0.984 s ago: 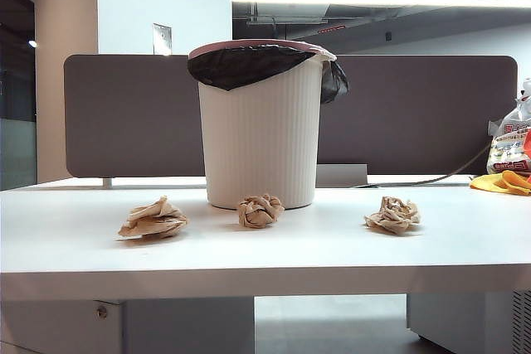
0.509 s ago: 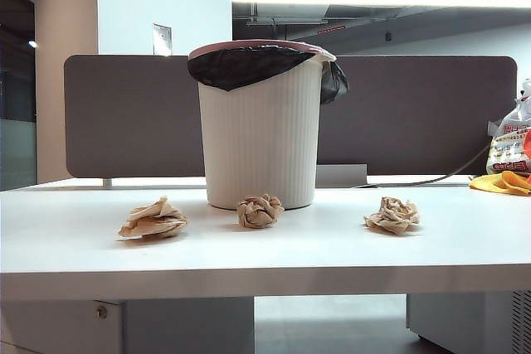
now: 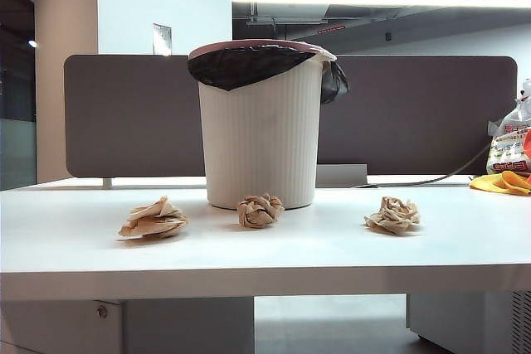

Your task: Pick up all the trash on the table and put it in the trash can.

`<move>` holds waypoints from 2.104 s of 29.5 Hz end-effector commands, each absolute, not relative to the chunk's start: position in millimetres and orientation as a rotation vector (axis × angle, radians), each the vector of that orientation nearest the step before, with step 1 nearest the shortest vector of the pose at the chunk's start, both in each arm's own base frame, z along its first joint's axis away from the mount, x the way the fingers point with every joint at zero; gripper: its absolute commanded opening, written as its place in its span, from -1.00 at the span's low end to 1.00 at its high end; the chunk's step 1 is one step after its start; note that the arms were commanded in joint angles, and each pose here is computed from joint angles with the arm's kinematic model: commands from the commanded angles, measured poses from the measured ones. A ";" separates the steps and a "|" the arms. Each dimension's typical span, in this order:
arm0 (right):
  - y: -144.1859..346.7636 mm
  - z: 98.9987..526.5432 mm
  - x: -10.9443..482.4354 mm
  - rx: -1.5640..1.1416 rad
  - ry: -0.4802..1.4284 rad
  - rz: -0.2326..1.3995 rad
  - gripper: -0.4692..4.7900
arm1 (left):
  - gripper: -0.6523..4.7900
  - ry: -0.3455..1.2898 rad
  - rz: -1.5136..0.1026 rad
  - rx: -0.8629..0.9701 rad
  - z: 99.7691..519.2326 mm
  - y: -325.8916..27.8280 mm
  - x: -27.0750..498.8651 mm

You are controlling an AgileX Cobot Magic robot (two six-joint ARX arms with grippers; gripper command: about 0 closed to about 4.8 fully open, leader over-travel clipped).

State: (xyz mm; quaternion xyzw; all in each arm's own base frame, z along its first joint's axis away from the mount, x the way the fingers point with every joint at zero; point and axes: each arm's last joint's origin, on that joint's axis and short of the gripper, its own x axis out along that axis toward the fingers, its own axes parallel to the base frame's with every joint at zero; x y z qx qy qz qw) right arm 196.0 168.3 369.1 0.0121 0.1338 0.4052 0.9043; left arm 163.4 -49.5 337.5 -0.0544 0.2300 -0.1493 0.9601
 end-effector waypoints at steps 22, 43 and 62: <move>190.5 344.4 199.5 0.014 0.452 0.912 -0.84 | 1.00 0.908 -0.411 -0.027 172.7 -107.5 307.0; 150.9 394.7 209.3 0.054 0.269 0.790 -0.84 | -0.78 0.684 -0.624 -0.208 226.9 -117.1 315.5; 123.9 492.3 193.3 0.009 -0.076 0.685 -0.84 | -0.78 0.100 -0.530 -0.176 442.4 -142.3 386.1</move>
